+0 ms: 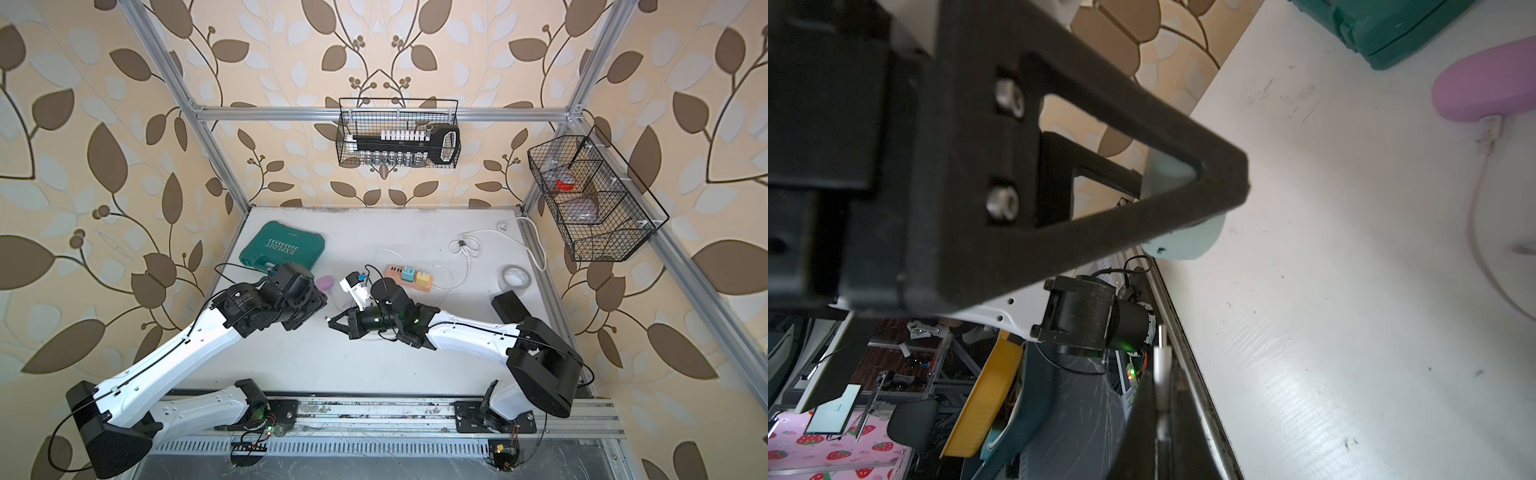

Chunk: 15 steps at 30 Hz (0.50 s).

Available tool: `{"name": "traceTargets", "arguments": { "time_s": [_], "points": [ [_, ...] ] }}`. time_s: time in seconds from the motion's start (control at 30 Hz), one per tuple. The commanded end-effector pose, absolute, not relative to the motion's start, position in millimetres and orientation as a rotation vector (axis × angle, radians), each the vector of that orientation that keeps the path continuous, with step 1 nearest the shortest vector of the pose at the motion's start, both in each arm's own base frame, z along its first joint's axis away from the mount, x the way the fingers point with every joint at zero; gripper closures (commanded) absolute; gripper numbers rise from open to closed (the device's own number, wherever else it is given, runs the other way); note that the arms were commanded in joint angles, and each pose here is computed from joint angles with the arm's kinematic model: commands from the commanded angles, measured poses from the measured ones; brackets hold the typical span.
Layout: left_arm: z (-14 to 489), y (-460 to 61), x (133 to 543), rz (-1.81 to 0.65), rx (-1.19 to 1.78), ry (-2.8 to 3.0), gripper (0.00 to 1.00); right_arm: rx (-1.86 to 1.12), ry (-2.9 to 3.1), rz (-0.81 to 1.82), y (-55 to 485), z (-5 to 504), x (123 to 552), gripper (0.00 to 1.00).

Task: Charge the bluetooth headset
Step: Insert the charging cable into the bluetooth headset.

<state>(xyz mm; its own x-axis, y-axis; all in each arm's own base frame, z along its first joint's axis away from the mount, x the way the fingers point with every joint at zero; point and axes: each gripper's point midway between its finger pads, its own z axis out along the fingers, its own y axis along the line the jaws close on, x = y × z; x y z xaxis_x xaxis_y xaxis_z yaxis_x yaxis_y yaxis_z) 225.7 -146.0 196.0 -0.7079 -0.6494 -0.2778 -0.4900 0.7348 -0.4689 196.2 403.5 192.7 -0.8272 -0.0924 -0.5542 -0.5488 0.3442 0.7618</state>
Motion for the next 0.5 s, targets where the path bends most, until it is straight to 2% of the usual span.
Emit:
{"name": "traceTargets", "arguments": {
  "time_s": [0.0,0.47],
  "points": [
    [208.2,-141.2,228.6,-0.492,-0.879,2.462,0.54,-0.494,2.167,1.520,411.5,205.3,205.0,0.93],
    [208.7,-140.4,227.1,-0.515,-0.890,2.448,0.54,-0.394,2.109,1.607,427.0,217.2,214.7,0.93]
  ]
}}
